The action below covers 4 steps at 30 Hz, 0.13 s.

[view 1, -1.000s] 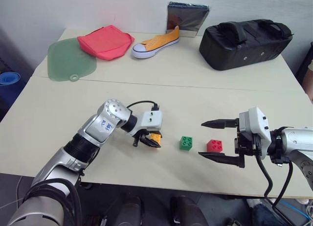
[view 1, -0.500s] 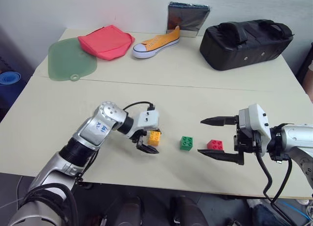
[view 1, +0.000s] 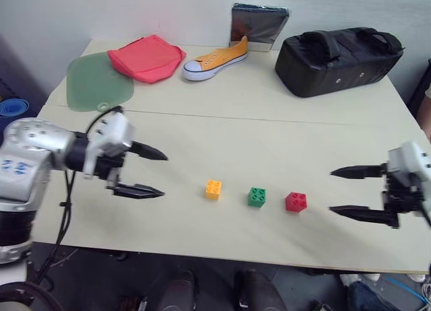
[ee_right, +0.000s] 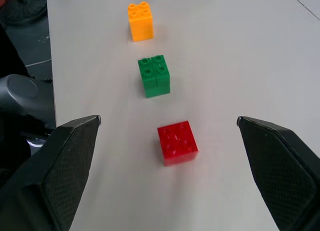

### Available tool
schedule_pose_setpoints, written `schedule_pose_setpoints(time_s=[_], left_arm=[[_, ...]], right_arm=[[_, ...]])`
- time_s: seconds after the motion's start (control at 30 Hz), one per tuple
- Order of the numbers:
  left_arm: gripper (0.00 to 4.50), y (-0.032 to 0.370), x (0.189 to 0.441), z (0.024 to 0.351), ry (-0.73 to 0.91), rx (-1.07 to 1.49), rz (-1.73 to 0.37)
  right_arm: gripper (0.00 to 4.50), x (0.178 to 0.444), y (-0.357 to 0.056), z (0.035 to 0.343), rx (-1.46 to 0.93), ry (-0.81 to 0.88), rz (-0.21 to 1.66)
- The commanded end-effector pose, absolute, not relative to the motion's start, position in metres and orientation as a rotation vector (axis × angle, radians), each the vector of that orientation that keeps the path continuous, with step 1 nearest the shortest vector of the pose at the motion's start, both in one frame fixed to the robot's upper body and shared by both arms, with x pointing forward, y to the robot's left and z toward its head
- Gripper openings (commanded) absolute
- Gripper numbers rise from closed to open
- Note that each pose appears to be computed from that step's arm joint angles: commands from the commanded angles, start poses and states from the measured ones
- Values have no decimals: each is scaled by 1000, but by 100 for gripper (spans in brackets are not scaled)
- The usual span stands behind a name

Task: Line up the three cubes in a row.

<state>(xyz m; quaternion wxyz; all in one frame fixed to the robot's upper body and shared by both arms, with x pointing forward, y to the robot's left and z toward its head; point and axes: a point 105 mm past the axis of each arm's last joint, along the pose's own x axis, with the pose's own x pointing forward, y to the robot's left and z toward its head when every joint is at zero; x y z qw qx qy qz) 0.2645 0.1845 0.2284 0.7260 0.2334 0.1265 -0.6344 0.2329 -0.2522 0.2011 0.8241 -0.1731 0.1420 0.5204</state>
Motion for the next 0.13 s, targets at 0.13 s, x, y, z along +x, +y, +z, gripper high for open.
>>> schedule_pose_setpoints(time_s=[0.13], left_arm=[[446,218,245,250,277,536,-1356]], right_arm=[[450,214,-279,220,-360,310,1103]])
